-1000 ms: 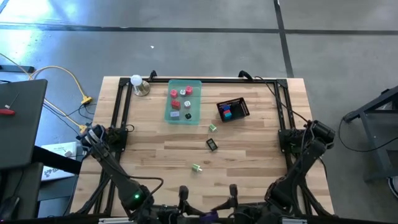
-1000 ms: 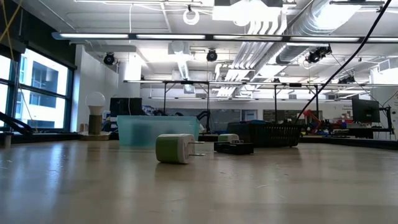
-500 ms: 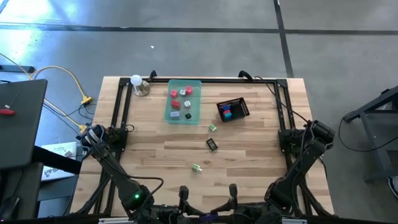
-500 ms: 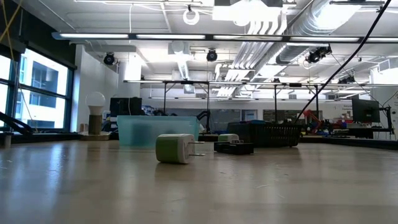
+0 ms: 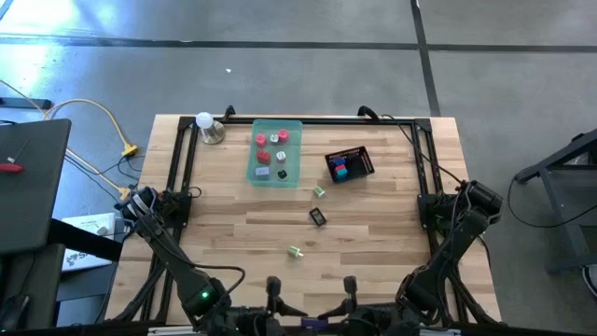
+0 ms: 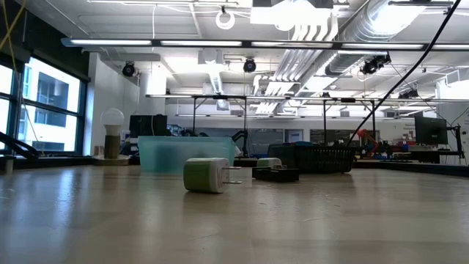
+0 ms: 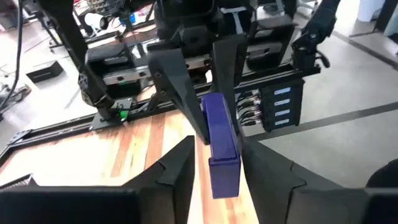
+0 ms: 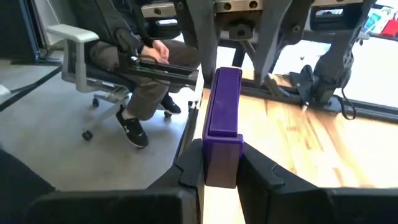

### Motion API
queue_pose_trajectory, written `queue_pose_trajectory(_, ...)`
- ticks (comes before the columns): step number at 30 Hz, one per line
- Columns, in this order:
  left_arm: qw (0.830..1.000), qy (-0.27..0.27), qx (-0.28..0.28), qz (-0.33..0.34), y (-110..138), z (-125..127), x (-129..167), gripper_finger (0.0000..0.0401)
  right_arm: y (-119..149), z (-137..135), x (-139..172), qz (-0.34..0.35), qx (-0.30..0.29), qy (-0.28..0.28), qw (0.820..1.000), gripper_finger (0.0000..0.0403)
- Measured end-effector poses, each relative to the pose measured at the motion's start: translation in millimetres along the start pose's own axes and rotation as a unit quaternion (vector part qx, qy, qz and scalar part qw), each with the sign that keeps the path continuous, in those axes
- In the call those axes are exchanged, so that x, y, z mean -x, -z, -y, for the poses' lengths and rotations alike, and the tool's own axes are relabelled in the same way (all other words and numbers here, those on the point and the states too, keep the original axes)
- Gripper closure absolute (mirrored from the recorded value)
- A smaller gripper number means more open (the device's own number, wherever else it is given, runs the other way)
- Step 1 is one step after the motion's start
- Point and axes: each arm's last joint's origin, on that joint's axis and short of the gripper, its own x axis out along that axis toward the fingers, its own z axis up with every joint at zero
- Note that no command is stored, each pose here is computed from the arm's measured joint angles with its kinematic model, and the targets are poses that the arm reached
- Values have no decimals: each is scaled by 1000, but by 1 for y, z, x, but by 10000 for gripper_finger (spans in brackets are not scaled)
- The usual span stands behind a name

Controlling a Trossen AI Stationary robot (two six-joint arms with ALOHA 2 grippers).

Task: Pick & Place Office items
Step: Put the dark blue digital clock into the black bin

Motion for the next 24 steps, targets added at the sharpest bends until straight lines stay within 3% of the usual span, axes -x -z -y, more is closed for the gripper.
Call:
queue_pose_trajectory(8,999,4,-18,-32,8,0,1,240,12,3,1,-51,-28,16,998,351)
queue_pose_trajectory(15,998,4,-48,-33,9,6,8,238,37,22,1,-154,-103,86,979,351)
queue_pose_trajectory(20,992,-3,-83,-96,8,-17,28,238,51,48,5,-227,-156,173,946,351)
queue_pose_trajectory(24,988,-35,-53,-140,-2,-56,47,238,55,88,12,-296,-173,278,897,351)
